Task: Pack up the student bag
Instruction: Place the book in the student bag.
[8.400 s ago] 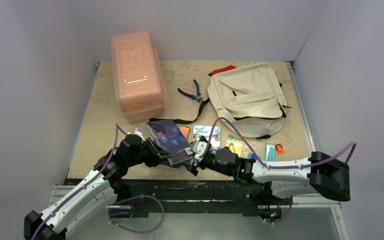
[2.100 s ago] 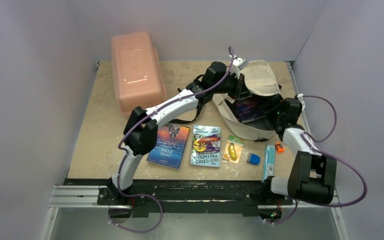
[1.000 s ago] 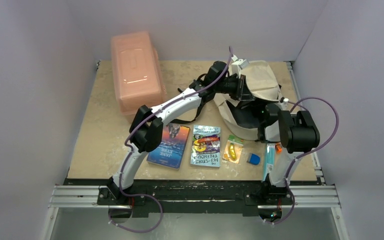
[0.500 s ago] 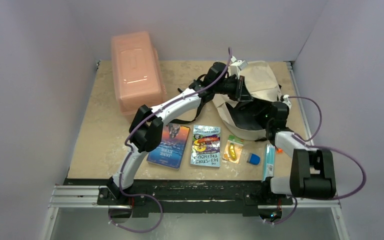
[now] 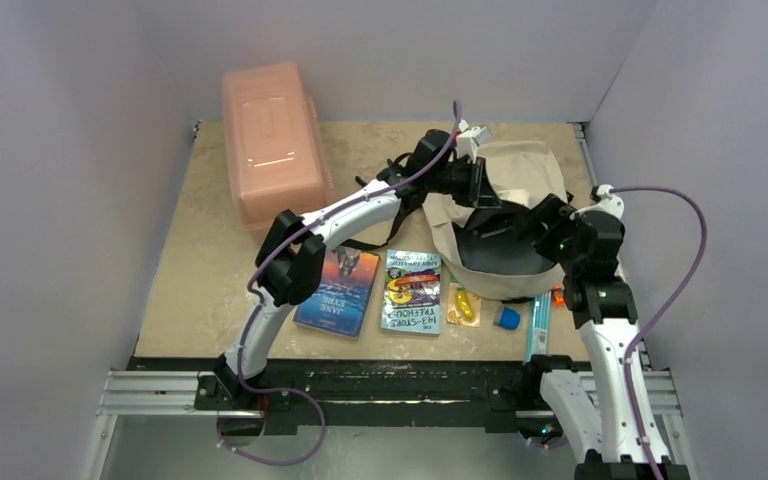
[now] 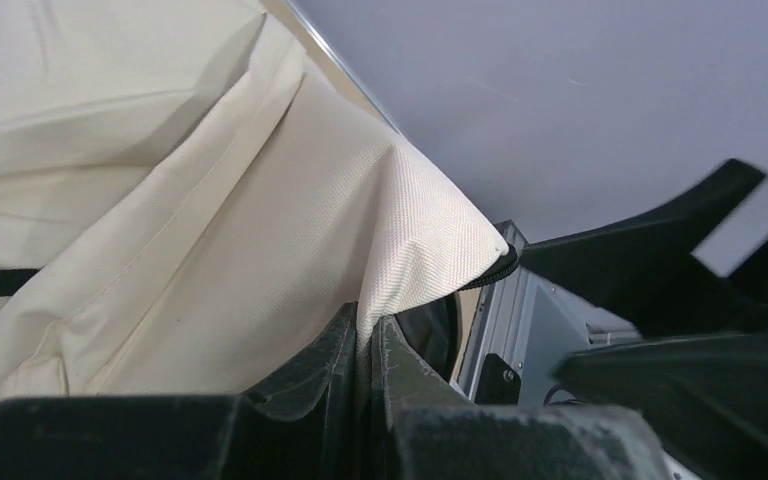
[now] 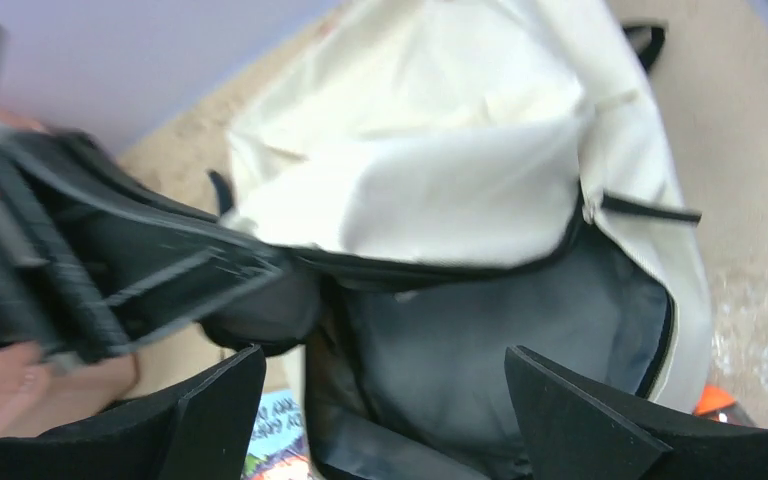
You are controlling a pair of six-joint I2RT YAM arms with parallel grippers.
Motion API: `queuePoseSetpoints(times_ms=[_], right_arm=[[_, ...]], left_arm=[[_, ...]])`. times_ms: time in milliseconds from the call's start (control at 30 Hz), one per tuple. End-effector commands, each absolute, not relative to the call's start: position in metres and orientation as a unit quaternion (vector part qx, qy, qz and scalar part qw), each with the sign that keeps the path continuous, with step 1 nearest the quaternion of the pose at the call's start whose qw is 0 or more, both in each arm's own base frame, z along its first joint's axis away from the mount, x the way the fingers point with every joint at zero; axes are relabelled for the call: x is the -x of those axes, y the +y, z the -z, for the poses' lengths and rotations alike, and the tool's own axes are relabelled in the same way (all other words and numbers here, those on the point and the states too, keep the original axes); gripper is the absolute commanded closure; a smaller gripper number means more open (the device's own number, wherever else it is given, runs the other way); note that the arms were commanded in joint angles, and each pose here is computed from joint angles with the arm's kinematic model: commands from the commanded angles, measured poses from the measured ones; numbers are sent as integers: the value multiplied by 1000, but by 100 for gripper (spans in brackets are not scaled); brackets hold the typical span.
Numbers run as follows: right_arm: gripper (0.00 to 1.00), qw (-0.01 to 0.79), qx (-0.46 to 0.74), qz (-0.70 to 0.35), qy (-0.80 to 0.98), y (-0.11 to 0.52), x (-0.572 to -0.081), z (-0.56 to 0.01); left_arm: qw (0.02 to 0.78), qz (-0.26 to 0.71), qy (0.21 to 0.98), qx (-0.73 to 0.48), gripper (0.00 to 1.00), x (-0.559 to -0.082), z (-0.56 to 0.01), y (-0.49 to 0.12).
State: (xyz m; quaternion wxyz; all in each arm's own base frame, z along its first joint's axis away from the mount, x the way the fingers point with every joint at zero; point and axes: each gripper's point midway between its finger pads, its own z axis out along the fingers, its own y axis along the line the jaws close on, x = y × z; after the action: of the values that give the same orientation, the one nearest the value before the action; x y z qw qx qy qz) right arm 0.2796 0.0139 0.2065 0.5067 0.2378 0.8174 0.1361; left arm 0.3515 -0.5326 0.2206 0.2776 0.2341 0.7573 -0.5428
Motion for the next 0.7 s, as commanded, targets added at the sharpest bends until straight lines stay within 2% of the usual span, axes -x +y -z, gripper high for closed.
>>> queuePoseSetpoints(times_ms=[0, 333, 467, 567, 667], right_arm=[[6, 518, -221, -120, 818, 10, -274, -230], [6, 572, -157, -152, 791, 24, -273, -283], [4, 589, -124, -174, 779, 34, -276, -313], [2, 599, -98, -204, 768, 46, -284, -328], [3, 578, -69, -237, 778, 62, -298, -318]], left_arm=[[304, 554, 746, -211, 100, -360, -252, -524], [294, 544, 758, -205, 99, -352, -250, -518], [300, 501, 789, -191, 74, -352, -245, -502], [306, 470, 810, -172, 51, -350, -247, -483], [317, 440, 825, -160, 26, -340, -256, -457]])
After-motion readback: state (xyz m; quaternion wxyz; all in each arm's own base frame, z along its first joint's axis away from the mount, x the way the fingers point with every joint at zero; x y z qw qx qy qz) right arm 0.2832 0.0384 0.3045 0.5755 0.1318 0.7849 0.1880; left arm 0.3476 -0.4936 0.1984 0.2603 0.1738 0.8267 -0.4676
